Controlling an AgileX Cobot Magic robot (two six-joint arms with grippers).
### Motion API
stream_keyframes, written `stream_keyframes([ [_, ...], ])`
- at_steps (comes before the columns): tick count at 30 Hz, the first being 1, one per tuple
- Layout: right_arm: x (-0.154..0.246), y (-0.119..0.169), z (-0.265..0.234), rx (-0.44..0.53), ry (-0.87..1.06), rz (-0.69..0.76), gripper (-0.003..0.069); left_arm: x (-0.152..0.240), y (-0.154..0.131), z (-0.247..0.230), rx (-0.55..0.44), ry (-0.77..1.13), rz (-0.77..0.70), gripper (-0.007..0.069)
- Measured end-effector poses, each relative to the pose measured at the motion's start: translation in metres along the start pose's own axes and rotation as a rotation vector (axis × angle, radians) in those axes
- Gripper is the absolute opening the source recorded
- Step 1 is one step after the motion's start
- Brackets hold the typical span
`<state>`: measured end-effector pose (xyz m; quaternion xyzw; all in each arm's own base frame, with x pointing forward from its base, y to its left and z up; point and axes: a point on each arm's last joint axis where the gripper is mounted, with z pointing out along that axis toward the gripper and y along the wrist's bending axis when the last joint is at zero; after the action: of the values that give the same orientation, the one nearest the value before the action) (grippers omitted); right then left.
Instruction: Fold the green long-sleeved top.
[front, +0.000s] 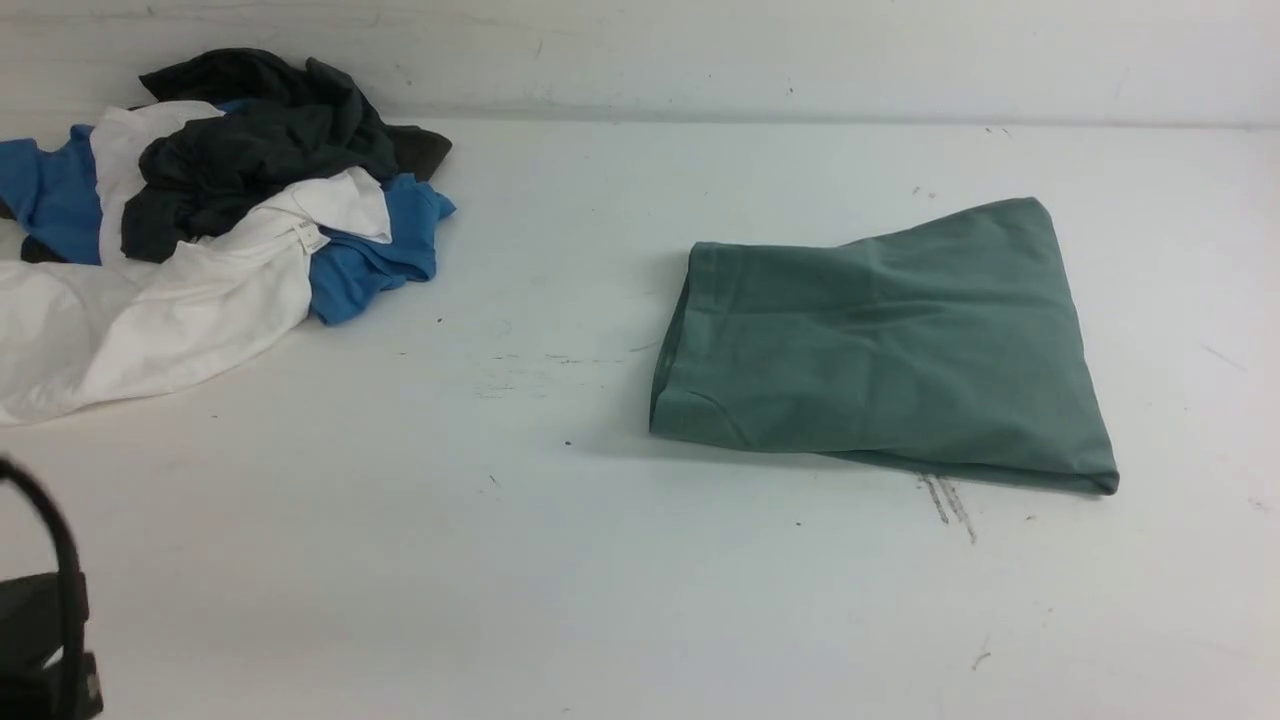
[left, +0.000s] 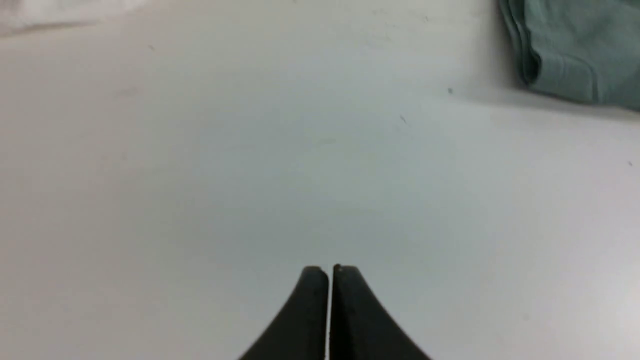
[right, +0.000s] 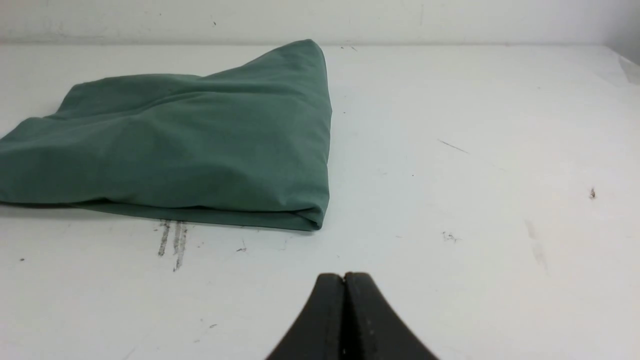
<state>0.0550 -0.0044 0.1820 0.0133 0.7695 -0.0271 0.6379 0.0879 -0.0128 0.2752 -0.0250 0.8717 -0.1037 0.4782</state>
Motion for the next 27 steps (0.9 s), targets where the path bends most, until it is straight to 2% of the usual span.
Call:
stream_keyframes([
  [6, 0.000, 0.000, 0.000, 0.000, 0.000, 0.000, -0.0015, 0.037, 0.002, -0.012, -0.008, -0.167, 0.025, -0.0001],
  [11, 0.000, 0.000, 0.000, 0.000, 0.000, 0.001, -0.0015, 0.045, 0.001, -0.021, -0.012, -0.265, 0.058, -0.0001],
  [20, 0.000, 0.000, 0.000, 0.000, 0.000, 0.001, -0.0015, 0.048, 0.004, -0.022, -0.067, -0.279, 0.158, -0.0001],
  [27, 0.000, 0.000, 0.000, 0.000, 0.000, 0.019, -0.0015, 0.073, 0.020, -0.005, -0.154, -0.305, 0.205, -0.0001],
])
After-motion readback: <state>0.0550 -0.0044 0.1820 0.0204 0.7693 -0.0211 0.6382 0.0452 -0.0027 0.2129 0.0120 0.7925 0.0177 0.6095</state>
